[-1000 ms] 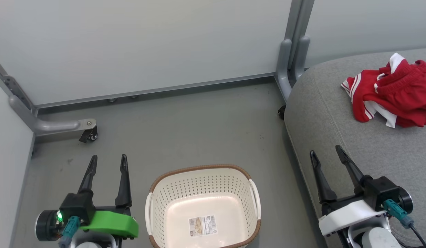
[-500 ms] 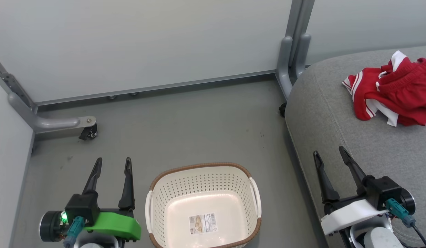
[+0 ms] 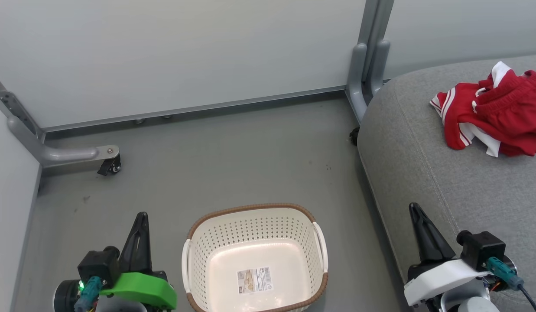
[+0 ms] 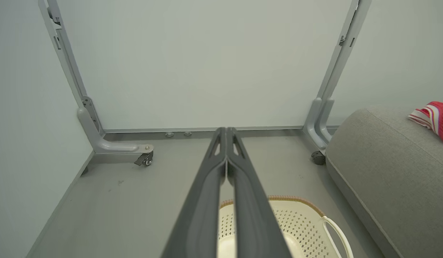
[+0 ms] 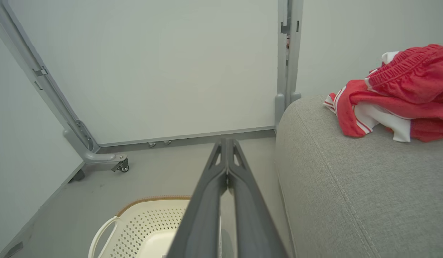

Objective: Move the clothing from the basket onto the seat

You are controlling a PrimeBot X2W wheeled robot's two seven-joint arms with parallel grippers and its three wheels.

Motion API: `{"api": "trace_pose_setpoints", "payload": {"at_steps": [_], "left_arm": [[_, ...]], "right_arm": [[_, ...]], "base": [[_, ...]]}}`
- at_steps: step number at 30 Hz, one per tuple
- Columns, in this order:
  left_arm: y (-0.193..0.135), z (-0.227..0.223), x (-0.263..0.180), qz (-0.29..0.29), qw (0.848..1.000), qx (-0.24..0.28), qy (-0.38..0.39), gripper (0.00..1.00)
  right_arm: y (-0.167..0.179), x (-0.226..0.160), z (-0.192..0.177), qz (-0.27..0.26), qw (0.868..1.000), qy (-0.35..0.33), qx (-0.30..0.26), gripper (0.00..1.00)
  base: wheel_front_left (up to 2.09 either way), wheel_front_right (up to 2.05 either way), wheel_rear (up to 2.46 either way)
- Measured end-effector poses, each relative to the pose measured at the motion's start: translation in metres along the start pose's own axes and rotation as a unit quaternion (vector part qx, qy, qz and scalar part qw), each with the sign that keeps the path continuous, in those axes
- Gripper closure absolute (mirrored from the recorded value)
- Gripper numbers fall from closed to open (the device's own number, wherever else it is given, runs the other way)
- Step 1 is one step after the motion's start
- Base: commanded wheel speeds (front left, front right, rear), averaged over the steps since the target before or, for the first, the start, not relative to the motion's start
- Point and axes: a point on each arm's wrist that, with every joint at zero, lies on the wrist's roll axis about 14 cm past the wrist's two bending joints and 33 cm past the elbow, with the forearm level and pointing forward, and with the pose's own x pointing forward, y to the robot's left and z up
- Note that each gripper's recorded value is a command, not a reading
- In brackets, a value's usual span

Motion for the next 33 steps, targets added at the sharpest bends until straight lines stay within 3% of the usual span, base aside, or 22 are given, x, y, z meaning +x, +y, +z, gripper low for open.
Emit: {"api": "trace_pose_setpoints", "payload": {"at_steps": [16, 33], "left_arm": [[0.011, -0.004, 0.002, 0.031, 0.988, -0.147, 0.017, 1.0], [0.017, -0.005, 0.006, 0.047, 0.958, -0.282, 0.026, 1.0]], "right_arm": [[-0.021, -0.003, -0.004, -0.049, 0.989, 0.011, 0.141, 1.0], [-0.037, -0.004, -0.003, -0.081, 0.959, 0.009, 0.27, 1.0]], "base": [[0.0, 0.0, 0.0], [0.0, 0.0, 0.0]]}}
